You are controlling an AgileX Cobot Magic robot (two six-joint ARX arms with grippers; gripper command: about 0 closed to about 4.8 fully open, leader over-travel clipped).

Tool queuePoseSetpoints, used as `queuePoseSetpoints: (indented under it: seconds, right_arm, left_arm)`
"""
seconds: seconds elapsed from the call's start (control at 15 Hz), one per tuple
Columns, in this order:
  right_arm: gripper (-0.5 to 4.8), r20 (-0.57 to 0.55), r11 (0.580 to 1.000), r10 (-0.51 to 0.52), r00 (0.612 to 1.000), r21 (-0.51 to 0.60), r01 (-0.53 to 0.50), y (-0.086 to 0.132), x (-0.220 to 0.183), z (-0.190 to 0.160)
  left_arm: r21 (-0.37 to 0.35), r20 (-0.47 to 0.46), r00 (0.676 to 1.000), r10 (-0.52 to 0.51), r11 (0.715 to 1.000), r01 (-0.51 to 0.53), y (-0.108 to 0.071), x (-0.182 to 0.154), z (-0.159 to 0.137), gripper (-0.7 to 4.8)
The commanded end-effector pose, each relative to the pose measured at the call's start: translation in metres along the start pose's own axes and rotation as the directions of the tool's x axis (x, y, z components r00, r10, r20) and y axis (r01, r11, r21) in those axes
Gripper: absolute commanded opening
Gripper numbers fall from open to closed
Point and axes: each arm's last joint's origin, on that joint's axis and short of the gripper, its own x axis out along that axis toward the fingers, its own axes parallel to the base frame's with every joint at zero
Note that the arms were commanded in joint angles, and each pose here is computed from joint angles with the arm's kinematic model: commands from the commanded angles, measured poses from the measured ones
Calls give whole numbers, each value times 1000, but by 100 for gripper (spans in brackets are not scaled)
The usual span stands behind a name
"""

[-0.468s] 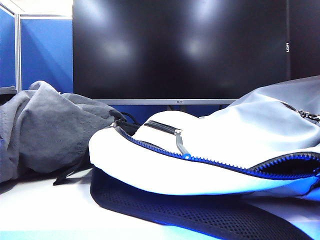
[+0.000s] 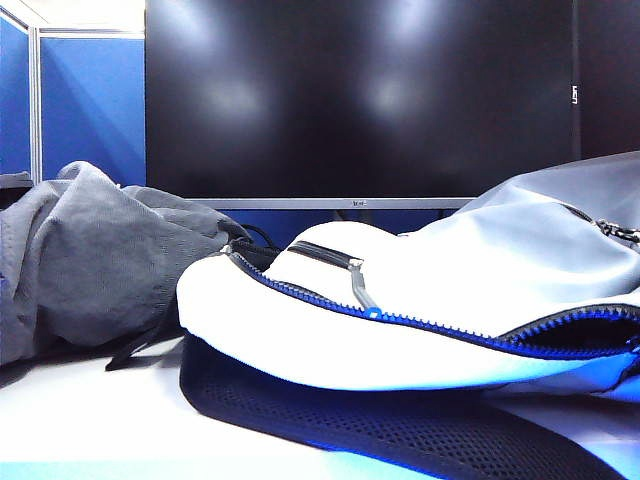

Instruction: Put the gray clothes into the backpack.

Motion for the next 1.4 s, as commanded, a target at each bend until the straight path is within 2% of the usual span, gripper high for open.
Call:
queuePoseSetpoints:
  seconds: [0.07,0.13,0.2,0.27,0.4,0.47,0.54,0.6,0.67,0.74,0.8,0.87,0.94,1.14,1.2,1.27,1.34,1.4]
  right_arm:
    - [-6,385,898,218,897,282,-339,10,-9,37]
    - [-5,505,864,245,828,273,-422,13,-15,50]
    - [-5,566,837,284,774,248,-488,18,-22,66]
    - [-5,560,814,318,765,252,-524,23,-23,79]
    - [-6,509,757,411,757,272,-594,35,-15,101]
    - [-6,419,719,512,750,268,-641,47,-2,107]
    - [-6,306,671,622,721,266,-692,63,18,111]
    - [-5,216,639,693,688,258,-724,81,37,110]
    - [60,66,628,749,659,248,-738,111,66,99]
    - [234,-45,628,765,642,270,-730,127,84,87]
    - [369,-154,626,776,612,307,-716,143,100,73]
    - [402,-248,620,785,568,330,-712,159,110,59]
    - [440,-318,635,771,552,318,-704,170,117,45]
    - [434,-480,702,693,537,283,-654,181,115,14]
    - [335,-535,734,649,541,255,-629,179,114,7]
    - [181,-563,743,632,532,246,-622,178,114,3]
    - [129,-574,744,626,528,236,-625,178,115,0]
    - [131,-593,735,611,524,181,-653,179,117,-8]
  left_arm:
    - [-291,265,953,-150,929,227,-6,-4,27,37]
    - [-402,336,929,-153,869,288,-7,-7,34,104]
    - [-483,404,901,-158,800,357,-7,-9,40,131]
    - [-494,415,896,-159,787,369,-8,-10,42,130]
    - [-495,380,912,-156,798,343,-7,-8,38,129]
    - [-498,359,921,-153,803,328,-7,-7,36,129]
    - [-496,339,928,-155,809,316,-7,-7,34,129]
    - [-472,323,933,-159,827,305,-7,-6,33,129]
    - [-442,323,933,-159,847,297,-7,-6,33,129]
    - [-431,321,933,-160,853,294,-7,-6,32,129]
    - [-434,315,936,-159,853,291,-7,-6,32,129]
    - [-435,311,937,-159,853,289,-7,-6,31,130]
    - [-435,309,937,-162,852,291,-7,-6,31,130]
    - [-431,298,937,-183,850,303,-7,-6,30,130]
    - [-434,291,939,-183,849,300,-7,-5,30,130]
    - [-438,280,943,-181,849,294,-7,-5,29,130]
    - [-441,270,945,-183,849,291,-7,-5,28,130]
    - [-445,257,948,-187,848,287,-7,-4,26,130]
